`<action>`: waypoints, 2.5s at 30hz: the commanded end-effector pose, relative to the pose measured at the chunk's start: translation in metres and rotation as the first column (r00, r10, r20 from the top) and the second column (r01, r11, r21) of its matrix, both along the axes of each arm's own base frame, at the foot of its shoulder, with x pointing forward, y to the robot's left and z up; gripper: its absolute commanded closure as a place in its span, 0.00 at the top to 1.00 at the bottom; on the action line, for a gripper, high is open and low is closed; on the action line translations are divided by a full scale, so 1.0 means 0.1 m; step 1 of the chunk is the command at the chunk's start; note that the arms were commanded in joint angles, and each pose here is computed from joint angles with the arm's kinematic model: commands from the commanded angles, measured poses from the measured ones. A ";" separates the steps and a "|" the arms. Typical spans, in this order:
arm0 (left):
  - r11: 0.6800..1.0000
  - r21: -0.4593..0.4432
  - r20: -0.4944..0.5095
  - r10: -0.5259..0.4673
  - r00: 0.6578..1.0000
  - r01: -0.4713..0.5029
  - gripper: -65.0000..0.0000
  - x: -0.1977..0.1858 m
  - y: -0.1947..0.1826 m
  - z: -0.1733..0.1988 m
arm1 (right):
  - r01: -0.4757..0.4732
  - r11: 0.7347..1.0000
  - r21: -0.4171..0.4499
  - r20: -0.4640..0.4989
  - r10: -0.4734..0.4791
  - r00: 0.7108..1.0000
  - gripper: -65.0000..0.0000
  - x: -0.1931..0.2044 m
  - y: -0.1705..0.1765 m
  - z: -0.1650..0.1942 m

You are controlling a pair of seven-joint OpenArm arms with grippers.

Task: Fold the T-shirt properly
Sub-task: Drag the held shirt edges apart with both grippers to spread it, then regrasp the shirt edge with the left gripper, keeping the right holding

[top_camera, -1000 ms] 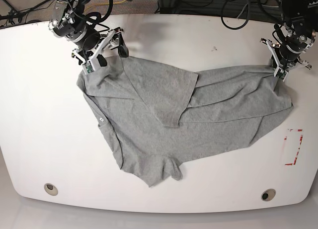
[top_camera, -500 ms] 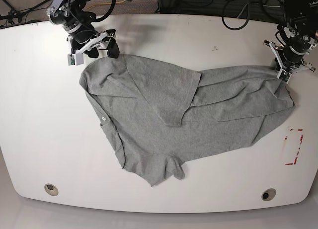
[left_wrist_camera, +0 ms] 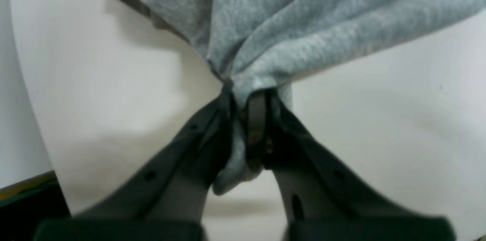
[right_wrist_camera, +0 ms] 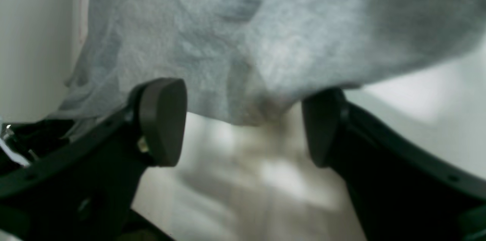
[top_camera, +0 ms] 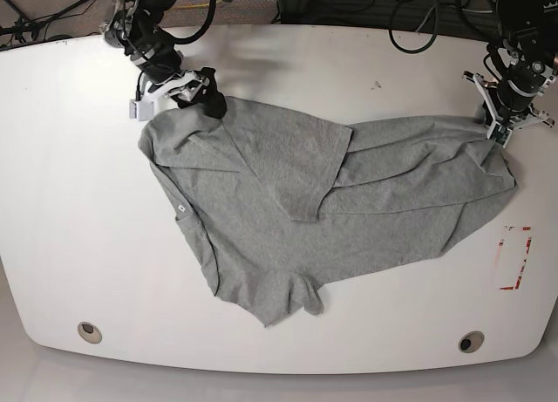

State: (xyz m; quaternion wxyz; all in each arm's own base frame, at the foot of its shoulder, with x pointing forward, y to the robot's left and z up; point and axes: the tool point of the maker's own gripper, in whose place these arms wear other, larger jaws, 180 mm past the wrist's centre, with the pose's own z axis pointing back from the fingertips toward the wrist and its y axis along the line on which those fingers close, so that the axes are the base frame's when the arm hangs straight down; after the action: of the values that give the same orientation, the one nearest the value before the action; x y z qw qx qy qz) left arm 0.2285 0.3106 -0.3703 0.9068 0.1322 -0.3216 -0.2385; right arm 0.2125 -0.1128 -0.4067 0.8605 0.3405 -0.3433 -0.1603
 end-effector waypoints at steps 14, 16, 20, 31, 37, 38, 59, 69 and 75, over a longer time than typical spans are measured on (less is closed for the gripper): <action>1.000 0.014 0.038 -0.015 0.999 0.014 0.00 0.08 0.02 0.12 | 0.005 1.000 -0.016 0.017 -0.005 1.000 0.10 0.29 0.02 0.09; 1.000 0.014 0.037 -0.014 0.999 0.013 0.00 0.08 0.02 0.11 | 0.006 1.000 -0.016 0.014 -0.005 1.000 0.04 0.30 0.01 0.08; 1.000 0.014 0.037 -0.014 0.999 0.013 0.00 0.08 0.02 0.11 | -0.001 0.999 -0.035 0.021 0.002 1.000 0.00 0.32 -0.06 0.09; 1.000 0.022 0.043 -0.009 0.999 0.008 0.00 0.08 0.07 0.15 | -0.044 0.984 -0.170 0.020 0.048 0.999 0.00 -0.03 -0.41 0.23; 0.999 0.034 0.061 0.024 0.998 -0.026 0.00 0.06 0.19 0.22 | -0.056 0.978 -0.201 0.018 0.061 0.998 0.00 -0.15 -0.71 0.32; 0.999 0.034 0.061 0.026 0.998 -0.028 0.00 0.07 0.19 0.22 | -0.038 0.977 -0.211 0.016 0.043 0.999 0.00 -0.18 -0.79 0.33; 0.997 -0.015 0.098 0.073 0.993 -0.072 0.22 0.11 0.18 0.24 | -0.006 0.943 -0.333 0.034 0.019 0.999 0.00 -0.11 -1.31 0.49; 0.953 -0.214 0.133 0.244 0.961 -0.213 0.60 0.13 0.35 0.45 | -0.008 0.944 -0.330 0.035 0.021 0.999 0.00 -0.11 -1.29 0.49; 0.936 -0.221 0.114 0.304 0.946 -0.275 0.60 0.35 0.47 0.49 | -0.006 0.944 -0.329 0.038 0.020 0.999 0.00 -0.10 -1.29 0.49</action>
State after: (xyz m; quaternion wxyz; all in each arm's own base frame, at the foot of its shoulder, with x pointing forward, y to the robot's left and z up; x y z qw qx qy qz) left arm 0.2559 0.3512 -0.3289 0.9165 0.0972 -0.3829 -0.0631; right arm 0.1965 -0.2386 -0.3682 0.9052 0.2007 -0.3619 -0.0970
